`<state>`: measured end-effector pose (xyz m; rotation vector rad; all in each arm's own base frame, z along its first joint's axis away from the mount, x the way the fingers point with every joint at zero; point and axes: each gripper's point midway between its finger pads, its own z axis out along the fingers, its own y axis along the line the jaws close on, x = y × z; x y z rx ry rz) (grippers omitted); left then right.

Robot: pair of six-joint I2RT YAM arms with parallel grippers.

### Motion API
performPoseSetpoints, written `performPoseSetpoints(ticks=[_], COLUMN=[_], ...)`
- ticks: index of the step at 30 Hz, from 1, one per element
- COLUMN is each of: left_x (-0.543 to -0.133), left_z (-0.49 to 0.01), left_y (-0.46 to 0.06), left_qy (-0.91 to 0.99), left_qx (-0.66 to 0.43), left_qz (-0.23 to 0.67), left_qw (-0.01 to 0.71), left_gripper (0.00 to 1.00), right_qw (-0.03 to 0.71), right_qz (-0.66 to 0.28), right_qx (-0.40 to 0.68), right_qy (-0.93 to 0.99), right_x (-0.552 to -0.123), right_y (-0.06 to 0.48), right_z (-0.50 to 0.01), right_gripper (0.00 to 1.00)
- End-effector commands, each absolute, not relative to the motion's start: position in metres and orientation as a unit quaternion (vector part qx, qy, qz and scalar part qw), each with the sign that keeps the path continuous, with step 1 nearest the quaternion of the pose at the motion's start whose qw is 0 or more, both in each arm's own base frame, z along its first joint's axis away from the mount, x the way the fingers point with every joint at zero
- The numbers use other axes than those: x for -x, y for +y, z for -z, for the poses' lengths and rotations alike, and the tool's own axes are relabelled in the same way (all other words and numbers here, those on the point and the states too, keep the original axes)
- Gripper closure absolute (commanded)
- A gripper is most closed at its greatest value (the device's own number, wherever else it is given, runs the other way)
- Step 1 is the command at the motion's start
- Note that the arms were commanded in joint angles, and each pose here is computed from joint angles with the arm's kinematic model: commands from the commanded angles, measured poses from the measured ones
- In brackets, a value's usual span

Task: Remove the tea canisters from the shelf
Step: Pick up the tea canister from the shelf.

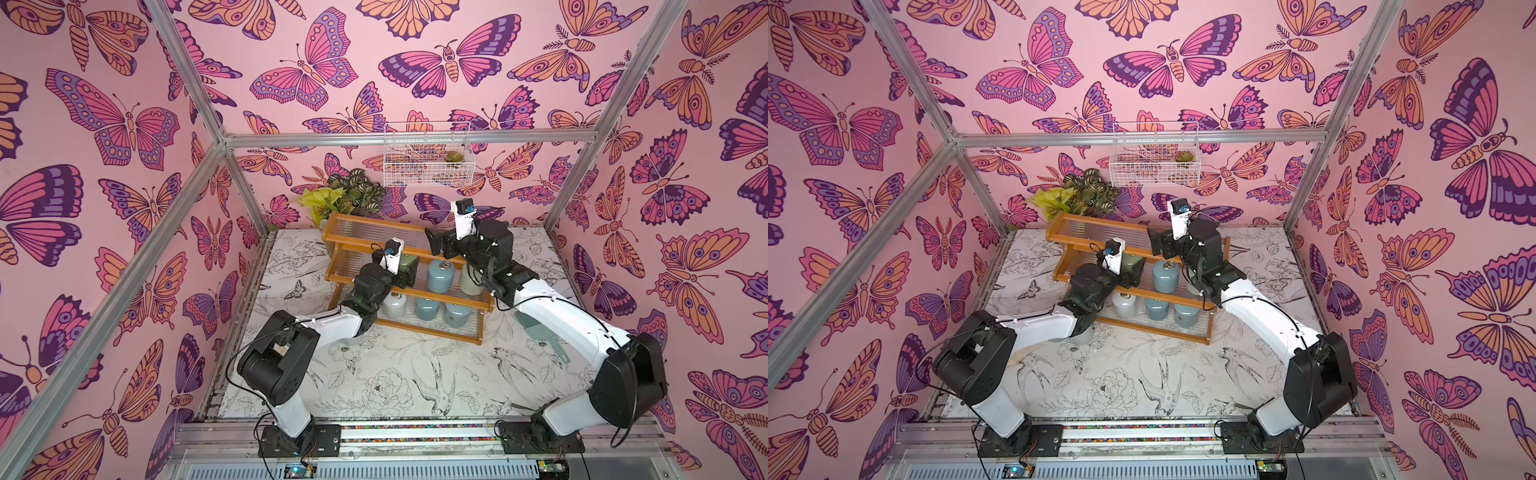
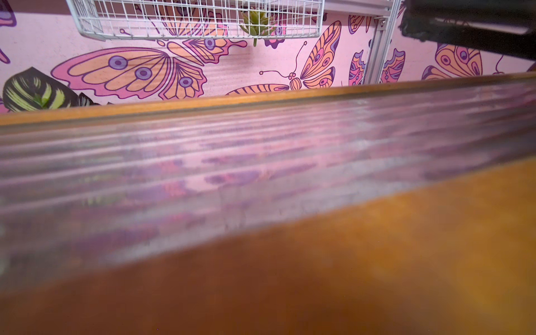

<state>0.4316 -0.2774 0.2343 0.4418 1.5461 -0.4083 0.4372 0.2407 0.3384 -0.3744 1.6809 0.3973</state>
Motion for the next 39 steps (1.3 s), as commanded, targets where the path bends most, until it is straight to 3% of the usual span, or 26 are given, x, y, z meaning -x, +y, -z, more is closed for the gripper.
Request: performPoseSetpoints(ticks=[1, 6, 21, 39], left_x=[-0.436, -0.432, -0.41, -0.345], left_z=[-0.24, -0.245, -0.278, -0.289], left_y=[-0.271, -0.271, -0.27, -0.263], left_qy=[0.683, 0.681, 0.663, 0.662], left_qx=[-0.184, -0.19, -0.211, -0.221], left_qz=[0.176, 0.18, 0.189, 0.209], left_qw=[0.685, 0.684, 0.693, 0.685], left_gripper=[0.14, 0.2, 0.19, 0.19], right_qw=[0.641, 0.644, 0.647, 0.676], right_qz=[-0.17, -0.168, -0.163, -0.177], right_qx=[0.164, 0.163, 0.161, 0.166], right_qy=[0.731, 0.728, 0.727, 0.695], right_x=[-0.44, -0.44, -0.442, -0.443], right_y=[0.24, 0.238, 0.238, 0.244], right_z=[-0.339, -0.341, -0.34, -0.371], right_gripper=[0.01, 0.01, 0.01, 0.01])
